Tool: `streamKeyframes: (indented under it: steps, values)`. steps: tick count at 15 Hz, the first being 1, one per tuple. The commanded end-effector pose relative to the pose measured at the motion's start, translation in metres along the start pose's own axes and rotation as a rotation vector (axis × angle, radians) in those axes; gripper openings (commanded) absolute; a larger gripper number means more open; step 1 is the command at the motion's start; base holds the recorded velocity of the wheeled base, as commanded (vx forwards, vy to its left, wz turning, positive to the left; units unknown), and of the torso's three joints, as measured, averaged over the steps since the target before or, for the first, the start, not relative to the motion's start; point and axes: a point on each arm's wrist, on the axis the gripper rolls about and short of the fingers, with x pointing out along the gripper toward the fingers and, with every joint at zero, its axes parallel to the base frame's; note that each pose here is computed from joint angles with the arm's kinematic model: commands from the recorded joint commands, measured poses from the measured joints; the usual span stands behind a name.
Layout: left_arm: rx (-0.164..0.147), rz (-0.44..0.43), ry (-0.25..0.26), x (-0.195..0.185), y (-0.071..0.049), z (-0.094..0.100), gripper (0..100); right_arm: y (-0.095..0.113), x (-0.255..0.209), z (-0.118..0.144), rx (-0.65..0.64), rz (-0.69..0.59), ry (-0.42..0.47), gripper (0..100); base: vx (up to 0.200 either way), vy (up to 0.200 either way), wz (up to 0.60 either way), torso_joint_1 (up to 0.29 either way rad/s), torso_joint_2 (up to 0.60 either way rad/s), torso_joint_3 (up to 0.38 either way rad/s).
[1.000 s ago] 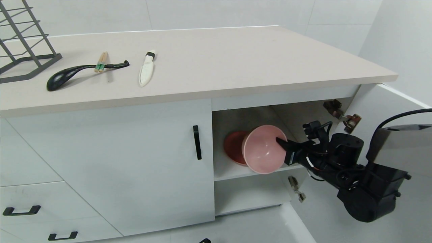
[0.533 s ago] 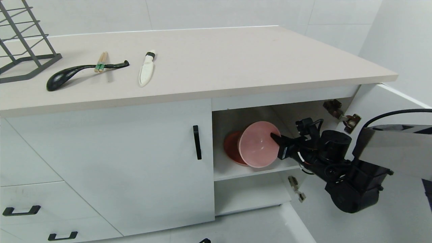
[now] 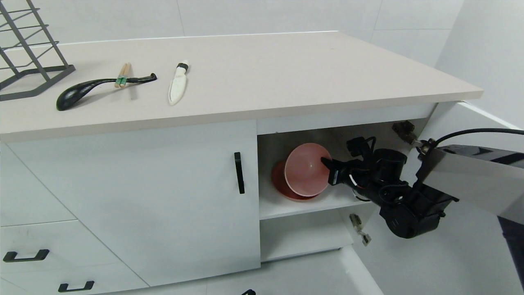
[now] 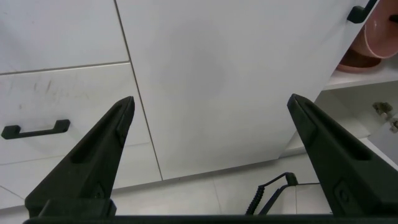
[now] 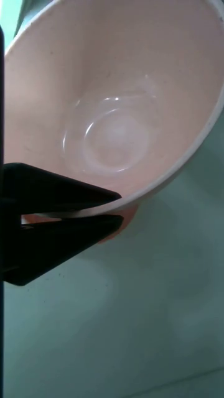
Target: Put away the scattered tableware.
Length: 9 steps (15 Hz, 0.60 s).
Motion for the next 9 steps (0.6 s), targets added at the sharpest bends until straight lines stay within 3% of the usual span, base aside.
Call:
streamKeyframes:
  steps: [1, 9]
  values:
    - [-0.001, 0.0, 0.001, 0.0, 0.0, 0.0, 100, 0.001, 0.004, -0.004, 0.001, 0.004, 0.009, 0, 0.0, 0.0, 0.0, 0.0, 0.0, 0.0]
    - [-0.001, 0.0, 0.001, 0.0, 0.0, 0.0, 100, 0.002, 0.006, -0.018, 0.002, -0.052, 0.035, 0, 0.0, 0.0, 0.0, 0.0, 0.0, 0.0]
